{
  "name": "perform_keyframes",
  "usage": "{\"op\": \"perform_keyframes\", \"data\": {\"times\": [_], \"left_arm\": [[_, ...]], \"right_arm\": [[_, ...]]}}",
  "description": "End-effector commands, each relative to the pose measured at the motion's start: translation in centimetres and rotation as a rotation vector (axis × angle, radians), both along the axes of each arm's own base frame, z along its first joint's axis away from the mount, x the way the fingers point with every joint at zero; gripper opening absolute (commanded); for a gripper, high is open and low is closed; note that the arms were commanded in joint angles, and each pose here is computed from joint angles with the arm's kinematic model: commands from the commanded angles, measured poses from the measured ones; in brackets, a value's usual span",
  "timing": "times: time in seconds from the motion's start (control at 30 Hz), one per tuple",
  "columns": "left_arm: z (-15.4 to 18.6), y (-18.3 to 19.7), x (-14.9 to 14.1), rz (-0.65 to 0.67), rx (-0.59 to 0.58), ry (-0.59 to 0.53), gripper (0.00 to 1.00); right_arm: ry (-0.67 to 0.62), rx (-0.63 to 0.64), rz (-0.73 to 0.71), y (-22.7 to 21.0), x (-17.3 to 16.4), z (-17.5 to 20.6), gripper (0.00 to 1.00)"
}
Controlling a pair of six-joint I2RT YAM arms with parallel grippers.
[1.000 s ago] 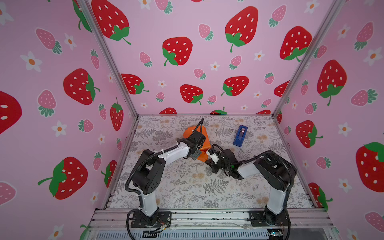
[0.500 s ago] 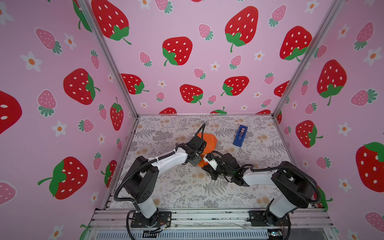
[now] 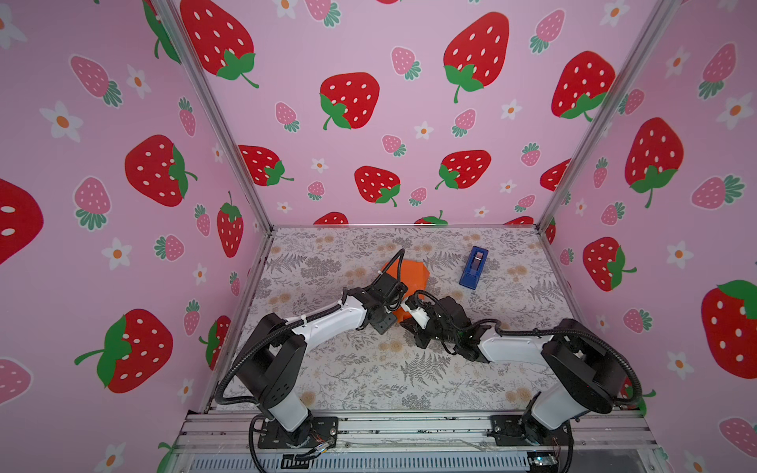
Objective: Wrap a gift box in wrapping paper
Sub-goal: Fifth fold the wrapping paper around the gift box.
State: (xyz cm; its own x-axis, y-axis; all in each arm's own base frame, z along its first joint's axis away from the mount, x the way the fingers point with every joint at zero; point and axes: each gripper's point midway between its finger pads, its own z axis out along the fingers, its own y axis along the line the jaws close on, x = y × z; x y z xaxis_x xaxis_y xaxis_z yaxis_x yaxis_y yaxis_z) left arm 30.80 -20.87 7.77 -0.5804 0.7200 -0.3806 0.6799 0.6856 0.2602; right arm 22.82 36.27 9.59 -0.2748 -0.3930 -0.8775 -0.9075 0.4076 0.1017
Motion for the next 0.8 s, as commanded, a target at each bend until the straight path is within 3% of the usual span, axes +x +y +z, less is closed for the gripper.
{"op": "perform_keyframes", "data": {"times": [0.0, 0.17, 0.2, 0.23, 0.4, 0.57, 0.77], "left_arm": [[2.5, -0.9, 0.4, -0.087, -0.068, -0.124, 0.71], [4.0, -1.7, 0.9, -0.211, -0.113, -0.306, 0.84], [4.4, -1.9, 1.1, -0.223, -0.128, -0.348, 0.97], [4.6, -2.1, 1.1, -0.238, -0.142, -0.373, 0.99], [4.6, -3.7, 0.3, -0.421, -0.174, -0.467, 0.99], [6.0, -3.8, 1.1, -0.464, -0.147, -0.591, 0.99], [7.6, -4.0, 1.1, -0.524, -0.169, -0.63, 0.99]], "right_arm": [[0.011, 0.023, 0.005, 0.1, 0.0, 0.9, 0.0], [0.035, 0.051, 0.016, -0.4, -0.6, 1.4, 0.0], [0.041, 0.057, 0.019, -0.5, -0.7, 1.5, 0.0], [0.047, 0.061, 0.018, -0.7, -0.7, 1.6, 0.0], [0.064, 0.085, 0.019, -1.7, -0.9, 2.1, 0.0], [0.083, 0.092, 0.022, -2.3, -0.9, 2.0, 0.0], [0.095, 0.097, 0.02, -2.6, -1.0, 2.0, 0.0]]}}
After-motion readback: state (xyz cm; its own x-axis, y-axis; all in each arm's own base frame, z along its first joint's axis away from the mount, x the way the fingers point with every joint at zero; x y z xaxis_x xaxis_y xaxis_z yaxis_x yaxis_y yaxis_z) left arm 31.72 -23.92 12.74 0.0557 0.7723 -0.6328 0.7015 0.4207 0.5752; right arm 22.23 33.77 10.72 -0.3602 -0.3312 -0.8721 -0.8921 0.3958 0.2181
